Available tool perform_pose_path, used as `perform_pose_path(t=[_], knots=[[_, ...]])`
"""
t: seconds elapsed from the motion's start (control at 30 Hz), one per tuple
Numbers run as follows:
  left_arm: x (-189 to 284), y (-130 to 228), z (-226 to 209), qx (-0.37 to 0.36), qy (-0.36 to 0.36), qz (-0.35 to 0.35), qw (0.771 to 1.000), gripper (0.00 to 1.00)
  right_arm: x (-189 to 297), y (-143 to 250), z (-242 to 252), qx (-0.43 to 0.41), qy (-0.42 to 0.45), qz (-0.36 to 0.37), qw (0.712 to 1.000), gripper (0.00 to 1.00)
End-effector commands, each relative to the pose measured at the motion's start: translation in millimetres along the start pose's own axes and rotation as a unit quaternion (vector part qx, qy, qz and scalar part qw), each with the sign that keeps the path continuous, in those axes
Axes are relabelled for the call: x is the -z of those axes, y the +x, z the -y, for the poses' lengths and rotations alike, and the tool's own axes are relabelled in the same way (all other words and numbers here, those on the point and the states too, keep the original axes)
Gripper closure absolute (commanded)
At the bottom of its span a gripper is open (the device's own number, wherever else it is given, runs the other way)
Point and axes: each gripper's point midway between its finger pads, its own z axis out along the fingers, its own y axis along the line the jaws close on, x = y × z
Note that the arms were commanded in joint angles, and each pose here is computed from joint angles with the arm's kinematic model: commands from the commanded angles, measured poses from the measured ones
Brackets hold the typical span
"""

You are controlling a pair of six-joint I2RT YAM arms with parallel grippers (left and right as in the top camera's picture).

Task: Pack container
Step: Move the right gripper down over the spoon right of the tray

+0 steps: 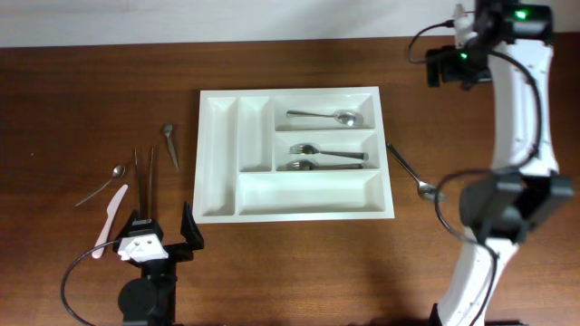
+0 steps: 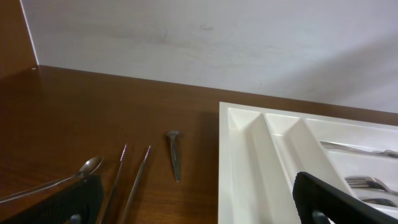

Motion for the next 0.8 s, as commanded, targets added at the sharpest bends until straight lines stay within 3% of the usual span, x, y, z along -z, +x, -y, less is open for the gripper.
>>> perform_pose_path(t=[0.0,0.13,0.23,0.37,0.77], knots=[[0.1,0.7,0.9,-0.008,0.004,0.002,1.0,0.01,-0.4,35.6,8.3,0.006,-0.004,-0.031,1.0,0.07],[0.1,0.7,1.0,-0.008,0.004,0.002,1.0,0.01,-31.8,88.5,0.6,-0.001,-0.025,-0.097,0.995,0.14],[0.1,0.7,1.0,-0.008,0.004,0.002,1.0,0.01,-55.6,125.9,-8.2,-0.005,-0.046,-0.149,0.988,0.24],[0.1,0.7,0.9,-0.008,0.004,0.002,1.0,0.01,-74.5,159.0,-19.5,-0.012,-0.072,-0.189,0.979,0.25],[0.1,0.7,1.0,-0.008,0.004,0.002,1.0,0.01,-97.2,177.1,-19.2,0.012,-0.072,-0.197,0.978,0.27]])
